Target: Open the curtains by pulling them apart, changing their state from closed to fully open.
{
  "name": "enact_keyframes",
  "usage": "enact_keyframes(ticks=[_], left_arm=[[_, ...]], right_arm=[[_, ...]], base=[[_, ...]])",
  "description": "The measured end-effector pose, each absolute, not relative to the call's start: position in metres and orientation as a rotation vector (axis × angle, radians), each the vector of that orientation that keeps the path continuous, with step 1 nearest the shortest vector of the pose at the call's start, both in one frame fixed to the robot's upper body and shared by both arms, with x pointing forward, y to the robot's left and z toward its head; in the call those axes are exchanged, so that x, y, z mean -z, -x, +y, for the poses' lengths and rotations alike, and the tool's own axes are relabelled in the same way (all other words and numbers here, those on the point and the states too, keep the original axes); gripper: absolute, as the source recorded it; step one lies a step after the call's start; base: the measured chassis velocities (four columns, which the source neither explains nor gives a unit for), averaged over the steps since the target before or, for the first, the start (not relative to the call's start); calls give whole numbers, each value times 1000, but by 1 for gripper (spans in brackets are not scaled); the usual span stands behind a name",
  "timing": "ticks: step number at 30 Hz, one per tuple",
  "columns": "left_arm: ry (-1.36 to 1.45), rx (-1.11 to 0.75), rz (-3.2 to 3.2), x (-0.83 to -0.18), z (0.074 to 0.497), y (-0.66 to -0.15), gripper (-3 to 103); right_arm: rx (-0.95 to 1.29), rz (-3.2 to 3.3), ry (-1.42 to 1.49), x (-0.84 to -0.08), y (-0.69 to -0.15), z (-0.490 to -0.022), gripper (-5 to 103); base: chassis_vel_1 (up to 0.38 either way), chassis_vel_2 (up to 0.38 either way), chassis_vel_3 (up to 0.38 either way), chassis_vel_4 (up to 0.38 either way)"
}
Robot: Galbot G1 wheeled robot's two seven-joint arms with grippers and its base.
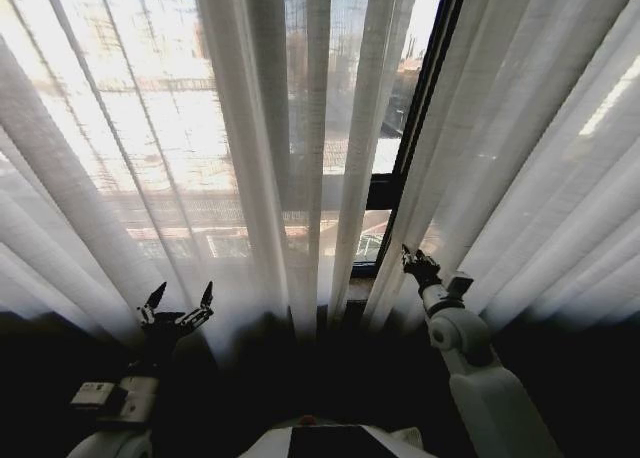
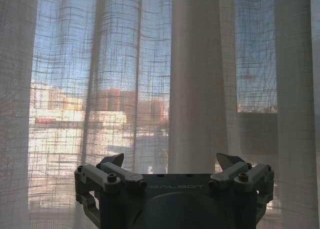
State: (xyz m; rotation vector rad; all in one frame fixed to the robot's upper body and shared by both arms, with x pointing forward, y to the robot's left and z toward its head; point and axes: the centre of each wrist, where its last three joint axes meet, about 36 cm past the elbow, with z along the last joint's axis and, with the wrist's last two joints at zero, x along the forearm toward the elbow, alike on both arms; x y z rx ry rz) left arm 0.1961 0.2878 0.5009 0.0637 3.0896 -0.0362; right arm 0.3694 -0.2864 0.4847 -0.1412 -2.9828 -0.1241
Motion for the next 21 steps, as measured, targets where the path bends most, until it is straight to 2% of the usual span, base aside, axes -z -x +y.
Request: enact_keyframes(ticks=[1,4,5,21], left_arm=[[-63,37,3089,-501,288,-196,100],[-62,40,3089,-501,287,-196,100],[-62,41,3088,-500,287,-196,100],[-69,37,3080,-503,287,-196,100]], right_arm=[[125,-2985,138,-485,-369,-286,10],[127,-2985,135,-485,-369,-285,10],[128,-2985,134,-485,-369,-285,2],[131,-2995,73,-491,-361,-281,0]], base=[[0,0,0,0],[0,0,0,0],[0,0,0,0],[0,0,0,0]])
